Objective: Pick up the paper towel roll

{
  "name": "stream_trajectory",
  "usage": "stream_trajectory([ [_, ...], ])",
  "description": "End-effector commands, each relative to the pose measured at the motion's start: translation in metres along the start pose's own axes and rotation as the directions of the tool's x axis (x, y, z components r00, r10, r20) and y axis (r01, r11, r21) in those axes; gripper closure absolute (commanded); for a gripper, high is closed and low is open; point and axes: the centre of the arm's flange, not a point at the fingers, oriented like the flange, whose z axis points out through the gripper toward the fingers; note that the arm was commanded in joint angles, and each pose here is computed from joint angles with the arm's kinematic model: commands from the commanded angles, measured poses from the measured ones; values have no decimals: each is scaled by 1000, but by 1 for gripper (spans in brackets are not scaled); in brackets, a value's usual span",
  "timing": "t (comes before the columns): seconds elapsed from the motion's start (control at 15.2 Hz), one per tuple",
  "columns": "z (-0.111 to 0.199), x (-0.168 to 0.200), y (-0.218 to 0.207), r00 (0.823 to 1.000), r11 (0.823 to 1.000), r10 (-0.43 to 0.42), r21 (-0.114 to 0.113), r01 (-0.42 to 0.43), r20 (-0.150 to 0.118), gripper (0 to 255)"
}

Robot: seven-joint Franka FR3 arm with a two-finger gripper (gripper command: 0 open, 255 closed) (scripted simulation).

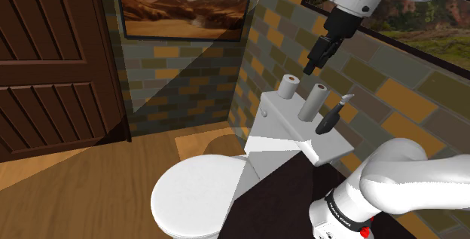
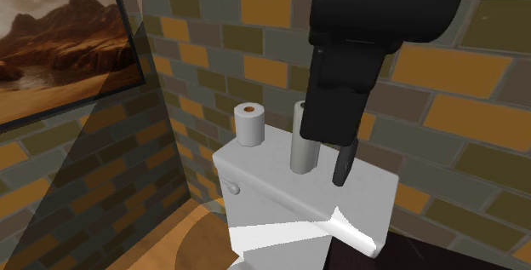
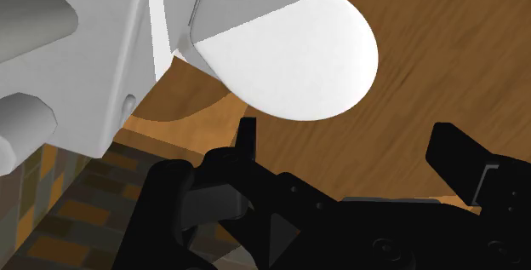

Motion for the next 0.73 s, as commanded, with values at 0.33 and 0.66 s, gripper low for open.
stream_trajectory([
  [0.33,26,4,61,1000,1000,9,2,-9,-4,0],
  [0.66,53,8,121,1000,1000,18,4,-18,-8,0],
])
